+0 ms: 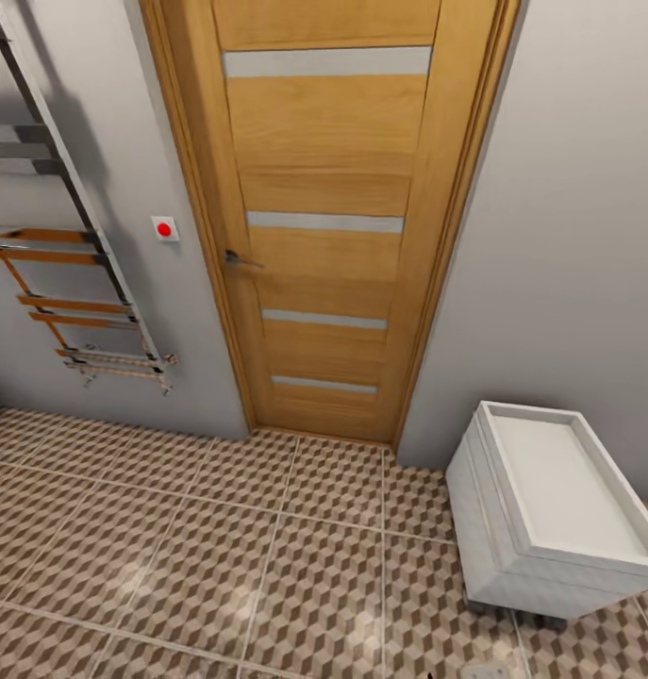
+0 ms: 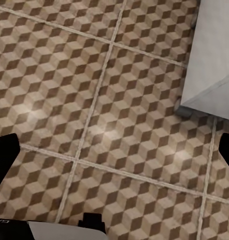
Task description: Take the four mousetraps from the cabinet in the bathroom and place them on the bathroom floor. Make sure all four end up on the same floor surface, and ensure that at least two of them are either under or directly next to the same bathroom sink.
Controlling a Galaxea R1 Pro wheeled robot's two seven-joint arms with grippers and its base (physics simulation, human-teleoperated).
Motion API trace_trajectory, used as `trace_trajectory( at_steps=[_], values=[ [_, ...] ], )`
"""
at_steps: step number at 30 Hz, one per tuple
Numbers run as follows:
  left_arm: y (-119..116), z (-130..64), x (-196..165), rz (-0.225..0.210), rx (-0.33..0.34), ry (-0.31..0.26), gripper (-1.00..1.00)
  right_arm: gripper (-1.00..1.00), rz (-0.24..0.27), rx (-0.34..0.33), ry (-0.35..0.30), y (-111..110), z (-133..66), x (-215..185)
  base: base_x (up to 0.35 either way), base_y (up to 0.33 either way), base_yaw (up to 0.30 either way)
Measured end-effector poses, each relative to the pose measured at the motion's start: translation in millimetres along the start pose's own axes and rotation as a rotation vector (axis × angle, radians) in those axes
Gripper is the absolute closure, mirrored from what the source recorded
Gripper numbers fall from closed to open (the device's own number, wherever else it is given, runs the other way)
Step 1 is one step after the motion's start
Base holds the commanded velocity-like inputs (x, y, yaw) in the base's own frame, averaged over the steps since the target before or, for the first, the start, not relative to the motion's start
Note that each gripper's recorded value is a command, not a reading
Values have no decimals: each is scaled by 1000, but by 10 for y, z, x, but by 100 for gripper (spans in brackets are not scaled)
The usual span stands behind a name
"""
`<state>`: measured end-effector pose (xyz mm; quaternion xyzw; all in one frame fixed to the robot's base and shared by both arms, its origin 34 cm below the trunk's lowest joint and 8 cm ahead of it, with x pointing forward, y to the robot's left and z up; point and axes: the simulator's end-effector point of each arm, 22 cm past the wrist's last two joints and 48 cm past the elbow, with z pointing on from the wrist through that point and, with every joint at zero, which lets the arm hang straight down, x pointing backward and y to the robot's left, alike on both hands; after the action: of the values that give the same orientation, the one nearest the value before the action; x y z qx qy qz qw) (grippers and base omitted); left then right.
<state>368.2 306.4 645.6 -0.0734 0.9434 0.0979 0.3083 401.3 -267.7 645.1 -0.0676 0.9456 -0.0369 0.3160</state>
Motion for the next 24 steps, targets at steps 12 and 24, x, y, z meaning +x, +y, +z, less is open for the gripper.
trace_trajectory(
  at_steps=[12,24],
  values=[
    [-9,-3,4,-1,1,1,-100,-100,0,0,-1,0,0,-3,0,-31,289],
    [-10,-2,3,-1,1,1,-100,-100,0,0,-1,0,0,-2,0,-162,290]
  ],
)
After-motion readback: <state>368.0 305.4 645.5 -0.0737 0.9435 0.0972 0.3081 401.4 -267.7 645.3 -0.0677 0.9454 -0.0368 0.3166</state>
